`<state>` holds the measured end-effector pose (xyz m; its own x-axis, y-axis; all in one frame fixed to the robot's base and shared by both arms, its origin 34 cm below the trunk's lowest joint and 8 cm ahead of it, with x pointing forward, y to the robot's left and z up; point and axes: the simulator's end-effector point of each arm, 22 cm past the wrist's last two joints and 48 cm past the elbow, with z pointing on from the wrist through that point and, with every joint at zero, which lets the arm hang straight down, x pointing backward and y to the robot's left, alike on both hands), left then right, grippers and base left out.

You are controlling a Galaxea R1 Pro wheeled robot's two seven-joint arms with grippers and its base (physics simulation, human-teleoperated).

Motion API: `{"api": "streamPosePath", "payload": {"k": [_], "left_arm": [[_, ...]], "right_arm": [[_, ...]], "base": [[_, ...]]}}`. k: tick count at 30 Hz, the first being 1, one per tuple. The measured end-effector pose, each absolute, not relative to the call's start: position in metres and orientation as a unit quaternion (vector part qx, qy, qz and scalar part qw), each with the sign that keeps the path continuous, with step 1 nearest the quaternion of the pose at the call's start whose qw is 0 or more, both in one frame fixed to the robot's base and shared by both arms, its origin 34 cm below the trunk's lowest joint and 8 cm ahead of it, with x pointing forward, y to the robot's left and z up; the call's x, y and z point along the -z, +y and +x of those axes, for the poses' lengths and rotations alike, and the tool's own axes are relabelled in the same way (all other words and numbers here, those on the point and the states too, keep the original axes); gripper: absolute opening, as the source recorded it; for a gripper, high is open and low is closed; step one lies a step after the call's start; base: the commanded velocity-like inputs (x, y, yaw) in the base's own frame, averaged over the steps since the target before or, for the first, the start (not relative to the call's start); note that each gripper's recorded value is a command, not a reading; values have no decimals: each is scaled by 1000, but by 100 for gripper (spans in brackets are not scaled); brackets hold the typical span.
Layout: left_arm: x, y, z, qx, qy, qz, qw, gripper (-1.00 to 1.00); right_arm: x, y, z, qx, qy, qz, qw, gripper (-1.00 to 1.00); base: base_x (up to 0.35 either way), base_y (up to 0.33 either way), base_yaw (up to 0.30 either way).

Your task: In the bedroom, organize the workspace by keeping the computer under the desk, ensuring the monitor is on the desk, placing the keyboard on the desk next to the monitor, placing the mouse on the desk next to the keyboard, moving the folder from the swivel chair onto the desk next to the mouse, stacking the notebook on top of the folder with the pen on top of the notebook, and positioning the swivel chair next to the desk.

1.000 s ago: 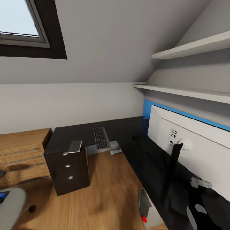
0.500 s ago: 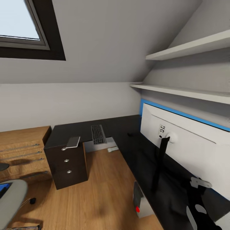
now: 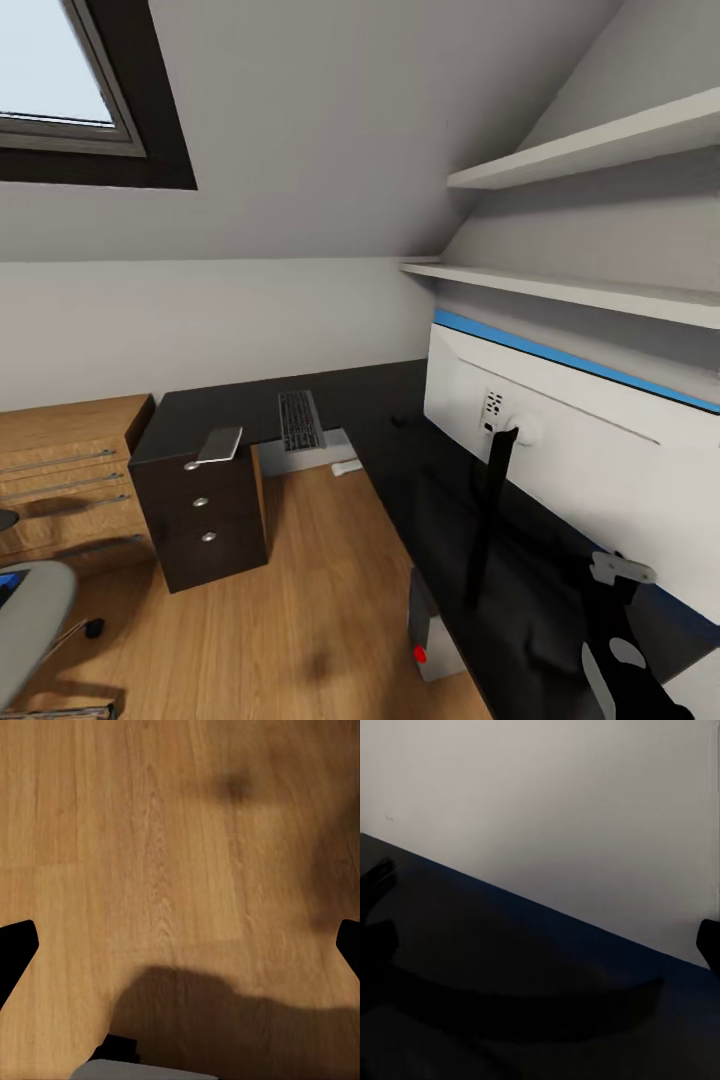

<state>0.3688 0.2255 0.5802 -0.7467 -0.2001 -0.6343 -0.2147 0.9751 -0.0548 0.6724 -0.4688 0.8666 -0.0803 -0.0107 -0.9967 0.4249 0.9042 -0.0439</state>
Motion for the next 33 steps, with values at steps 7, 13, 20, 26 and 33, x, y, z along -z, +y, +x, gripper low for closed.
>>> {"api": "streamPosePath", "payload": {"k": [7, 13, 20, 26, 33], "left_arm": [[-582, 226, 371, -11, 933, -111, 341, 100], [-583, 226, 372, -10, 932, -111, 344, 100], [-584, 225, 374, -10, 931, -111, 347, 100], [-585, 226, 375, -10, 931, -111, 348, 100], [-585, 226, 375, -10, 931, -111, 348, 100]], "right_arm": [[-876, -468, 675, 164, 710, 144, 670, 100], [-880, -468, 675, 164, 707, 145, 673, 100], [-883, -469, 675, 163, 705, 146, 675, 100], [-884, -469, 674, 163, 704, 147, 675, 100], [-883, -469, 674, 164, 704, 147, 675, 100]], "base": [[0, -2, -180], [0, 0, -224], [0, 0, -183], [54, -32, -34], [92, -64, -5]]}}
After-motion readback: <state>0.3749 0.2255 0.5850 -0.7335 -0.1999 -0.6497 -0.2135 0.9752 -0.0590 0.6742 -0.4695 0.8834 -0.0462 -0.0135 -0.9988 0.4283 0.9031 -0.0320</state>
